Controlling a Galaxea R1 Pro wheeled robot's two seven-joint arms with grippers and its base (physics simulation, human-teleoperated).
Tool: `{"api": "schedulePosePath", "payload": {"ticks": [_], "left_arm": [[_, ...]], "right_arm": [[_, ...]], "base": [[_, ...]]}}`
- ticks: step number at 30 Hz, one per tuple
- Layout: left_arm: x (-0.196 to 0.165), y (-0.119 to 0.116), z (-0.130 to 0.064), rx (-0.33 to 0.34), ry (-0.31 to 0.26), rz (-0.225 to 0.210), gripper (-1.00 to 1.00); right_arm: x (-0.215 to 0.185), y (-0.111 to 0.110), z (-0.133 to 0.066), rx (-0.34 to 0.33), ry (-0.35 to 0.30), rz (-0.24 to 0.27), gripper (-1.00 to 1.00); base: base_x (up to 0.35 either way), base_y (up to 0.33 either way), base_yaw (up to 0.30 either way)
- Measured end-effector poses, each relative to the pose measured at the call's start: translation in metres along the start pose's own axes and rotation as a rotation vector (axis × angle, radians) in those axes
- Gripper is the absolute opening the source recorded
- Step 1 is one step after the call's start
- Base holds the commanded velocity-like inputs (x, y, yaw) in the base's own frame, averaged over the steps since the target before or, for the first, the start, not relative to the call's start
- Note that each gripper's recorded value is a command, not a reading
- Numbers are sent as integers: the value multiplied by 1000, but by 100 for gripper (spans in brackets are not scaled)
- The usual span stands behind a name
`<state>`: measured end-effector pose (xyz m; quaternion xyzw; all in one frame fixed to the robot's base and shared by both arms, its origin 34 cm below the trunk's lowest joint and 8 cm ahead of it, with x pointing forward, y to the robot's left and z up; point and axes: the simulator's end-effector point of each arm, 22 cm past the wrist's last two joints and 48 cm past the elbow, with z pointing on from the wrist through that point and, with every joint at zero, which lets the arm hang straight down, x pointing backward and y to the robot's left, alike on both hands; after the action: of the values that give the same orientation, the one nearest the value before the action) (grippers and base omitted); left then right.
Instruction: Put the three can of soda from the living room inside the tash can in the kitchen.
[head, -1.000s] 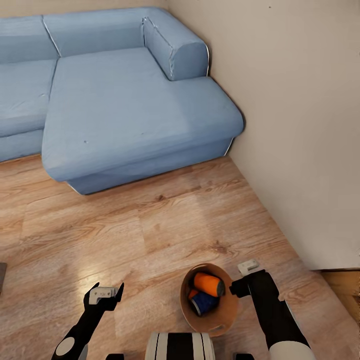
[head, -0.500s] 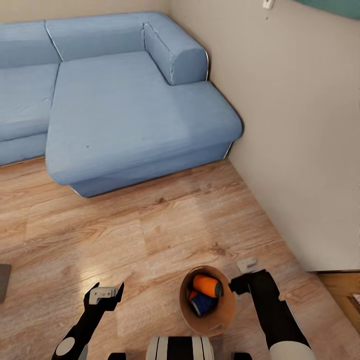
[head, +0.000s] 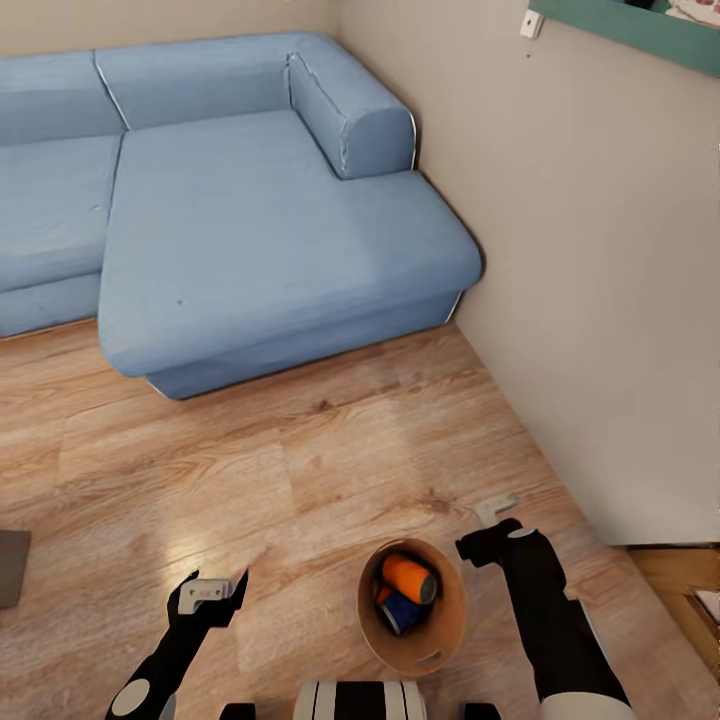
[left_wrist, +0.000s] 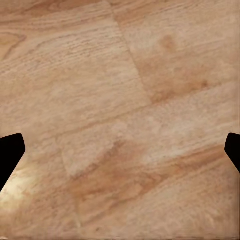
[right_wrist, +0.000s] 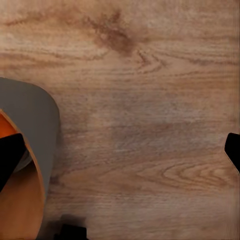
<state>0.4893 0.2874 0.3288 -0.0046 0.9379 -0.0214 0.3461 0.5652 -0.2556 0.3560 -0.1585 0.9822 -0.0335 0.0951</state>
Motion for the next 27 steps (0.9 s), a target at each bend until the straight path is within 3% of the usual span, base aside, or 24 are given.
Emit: {"api": "schedulePosePath", "payload": {"ticks": [18, 21, 22, 27], "left_arm": [[-18, -1, -25, -2, 22, -6, 100], [-22, -1, -29, -2, 22, -6, 100], [-23, -2, -31, -1, 22, -6, 100], [-31, -2, -37, -1, 23, -5, 100]], "right_arm": [[-19, -3, -40, -13, -26, 1, 100], [-26, 6, -55, -40, -68, -1, 100], [-31, 14, -66, -54, -118, -20, 100], [-39, 17, -83, -59, -152, -31, 100]], "base": [[0, 0, 0], [0, 0, 0], [0, 0, 0], [0, 0, 0]]}}
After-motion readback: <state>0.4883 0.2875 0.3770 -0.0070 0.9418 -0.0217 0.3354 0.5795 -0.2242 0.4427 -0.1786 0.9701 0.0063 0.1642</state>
